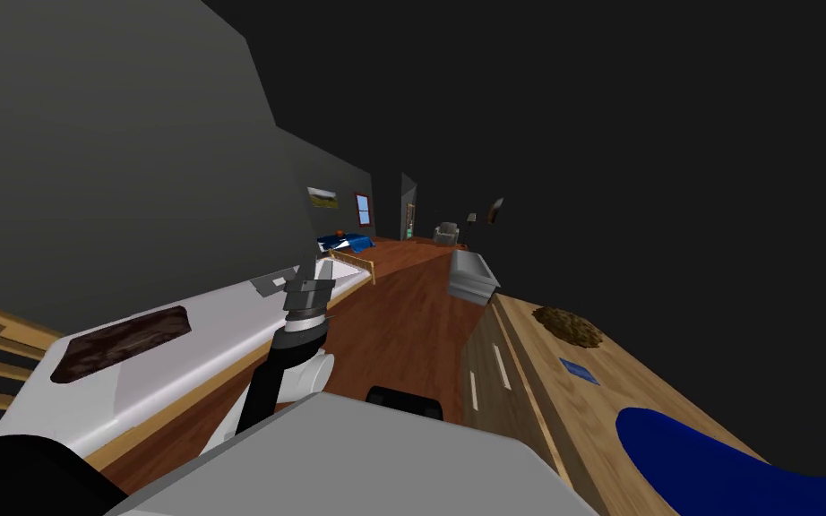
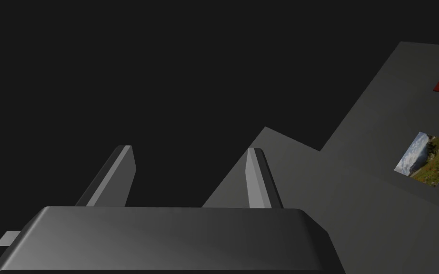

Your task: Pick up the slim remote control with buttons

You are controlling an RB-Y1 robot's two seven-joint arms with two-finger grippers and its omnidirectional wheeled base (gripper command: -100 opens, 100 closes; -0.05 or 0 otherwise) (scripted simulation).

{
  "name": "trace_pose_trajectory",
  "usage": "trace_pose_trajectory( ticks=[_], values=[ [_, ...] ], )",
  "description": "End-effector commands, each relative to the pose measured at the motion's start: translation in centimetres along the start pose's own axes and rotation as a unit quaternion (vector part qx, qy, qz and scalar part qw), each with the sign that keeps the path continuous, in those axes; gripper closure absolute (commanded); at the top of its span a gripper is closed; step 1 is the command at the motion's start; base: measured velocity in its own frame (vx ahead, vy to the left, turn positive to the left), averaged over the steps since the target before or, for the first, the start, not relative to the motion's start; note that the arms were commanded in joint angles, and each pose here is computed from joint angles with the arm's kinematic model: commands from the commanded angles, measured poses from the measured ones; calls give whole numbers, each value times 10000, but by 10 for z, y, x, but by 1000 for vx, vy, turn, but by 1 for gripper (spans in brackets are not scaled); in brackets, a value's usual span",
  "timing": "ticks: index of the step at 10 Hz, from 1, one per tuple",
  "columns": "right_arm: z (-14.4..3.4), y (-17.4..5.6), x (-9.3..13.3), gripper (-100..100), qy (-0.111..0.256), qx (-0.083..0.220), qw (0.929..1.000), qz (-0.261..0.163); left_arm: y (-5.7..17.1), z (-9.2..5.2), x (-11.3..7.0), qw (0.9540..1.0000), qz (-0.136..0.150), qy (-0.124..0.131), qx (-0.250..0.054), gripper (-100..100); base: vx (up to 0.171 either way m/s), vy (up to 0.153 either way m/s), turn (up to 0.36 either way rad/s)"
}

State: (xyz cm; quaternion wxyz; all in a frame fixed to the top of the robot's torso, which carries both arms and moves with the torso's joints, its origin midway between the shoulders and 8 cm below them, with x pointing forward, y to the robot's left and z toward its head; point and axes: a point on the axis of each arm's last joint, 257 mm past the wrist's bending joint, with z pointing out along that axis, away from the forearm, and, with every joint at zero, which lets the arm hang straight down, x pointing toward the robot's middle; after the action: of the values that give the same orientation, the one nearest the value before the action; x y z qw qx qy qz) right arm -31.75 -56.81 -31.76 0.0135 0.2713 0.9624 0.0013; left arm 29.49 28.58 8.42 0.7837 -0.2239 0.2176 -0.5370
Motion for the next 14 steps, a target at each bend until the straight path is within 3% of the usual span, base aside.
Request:
trace_pose_trajectory(
  ticks=[1,4,5,6,14],
  values=[
    [6,-1,-6,-100,6,-67,9999,125,0,0,0,10000,0,0,0,0,-120,60,87],
    [11,-3,-2,-100,45,-109,9992,393,0,0,0,10000,-1,0,0,0,-95,58,115],
    [15,-6,-12,-100,27,-121,9990,431,0,0,0,10000,0,0,0,0,-93,93,150],
    [14,-7,-6,-100,56,-114,9985,526,0,0,0,10000,-1,0,0,0,-69,70,96],
    [14,-36,-32,-100,30,92,9955,939,0,0,0,10000,0,0,0,0,-80,74,129]
  ],
)
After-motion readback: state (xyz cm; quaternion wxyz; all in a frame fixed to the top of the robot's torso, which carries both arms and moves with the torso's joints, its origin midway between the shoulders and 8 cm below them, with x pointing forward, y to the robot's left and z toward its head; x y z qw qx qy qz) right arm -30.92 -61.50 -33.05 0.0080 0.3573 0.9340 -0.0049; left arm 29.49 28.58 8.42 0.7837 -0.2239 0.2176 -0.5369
